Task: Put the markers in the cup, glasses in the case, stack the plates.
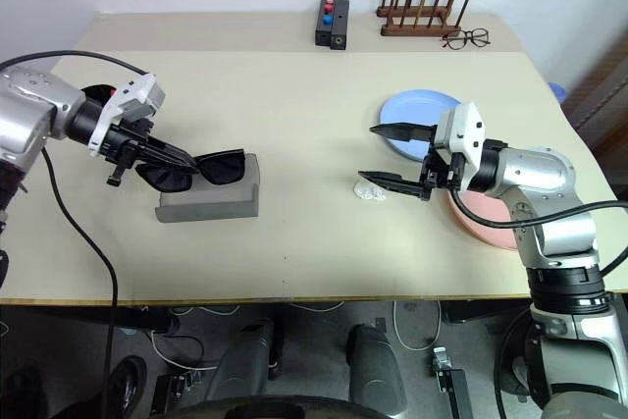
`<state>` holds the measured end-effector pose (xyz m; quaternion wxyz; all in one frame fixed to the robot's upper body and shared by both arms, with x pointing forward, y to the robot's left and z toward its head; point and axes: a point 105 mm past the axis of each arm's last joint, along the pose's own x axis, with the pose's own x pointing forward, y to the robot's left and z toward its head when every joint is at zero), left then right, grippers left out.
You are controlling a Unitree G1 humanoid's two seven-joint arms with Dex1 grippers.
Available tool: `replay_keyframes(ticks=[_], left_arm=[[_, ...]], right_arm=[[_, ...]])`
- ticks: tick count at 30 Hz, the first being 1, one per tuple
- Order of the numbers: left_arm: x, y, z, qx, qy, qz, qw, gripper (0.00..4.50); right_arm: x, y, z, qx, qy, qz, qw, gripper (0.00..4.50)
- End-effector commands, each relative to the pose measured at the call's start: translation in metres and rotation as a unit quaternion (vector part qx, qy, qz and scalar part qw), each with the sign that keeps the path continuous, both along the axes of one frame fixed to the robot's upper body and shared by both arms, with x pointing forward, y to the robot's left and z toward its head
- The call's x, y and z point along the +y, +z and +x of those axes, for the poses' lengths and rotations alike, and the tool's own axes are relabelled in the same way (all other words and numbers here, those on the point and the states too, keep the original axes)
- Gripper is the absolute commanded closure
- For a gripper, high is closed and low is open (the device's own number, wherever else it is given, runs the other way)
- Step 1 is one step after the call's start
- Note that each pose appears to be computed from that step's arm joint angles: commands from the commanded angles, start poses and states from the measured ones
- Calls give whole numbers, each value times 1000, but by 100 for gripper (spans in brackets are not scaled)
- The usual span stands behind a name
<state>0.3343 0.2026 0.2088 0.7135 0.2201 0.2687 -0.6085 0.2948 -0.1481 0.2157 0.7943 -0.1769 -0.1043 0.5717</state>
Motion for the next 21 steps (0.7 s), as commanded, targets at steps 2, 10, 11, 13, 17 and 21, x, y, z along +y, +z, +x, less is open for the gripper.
replay_keyframes(ticks=[2,10,11,13,17,21], left_arm=[[3,9,5,-31,-7,-18,999,448],[5,0,4,-13,-6,-29,999,448],[5,-1,3,0,-1,-33,999,448],[5,-7,2,-1,-10,-18,1000,448],[11,-18,1,-4,-20,18,1000,448],[14,-24,5,-10,-20,37,999,448]], right_arm=[[10,18,-18,32,64,52,996,109],[20,19,-24,52,89,66,992,109],[20,18,-23,53,88,65,993,109],[21,16,-23,53,86,62,993,109],[20,16,-23,52,83,60,993,109],[18,14,-22,51,75,56,994,109]])
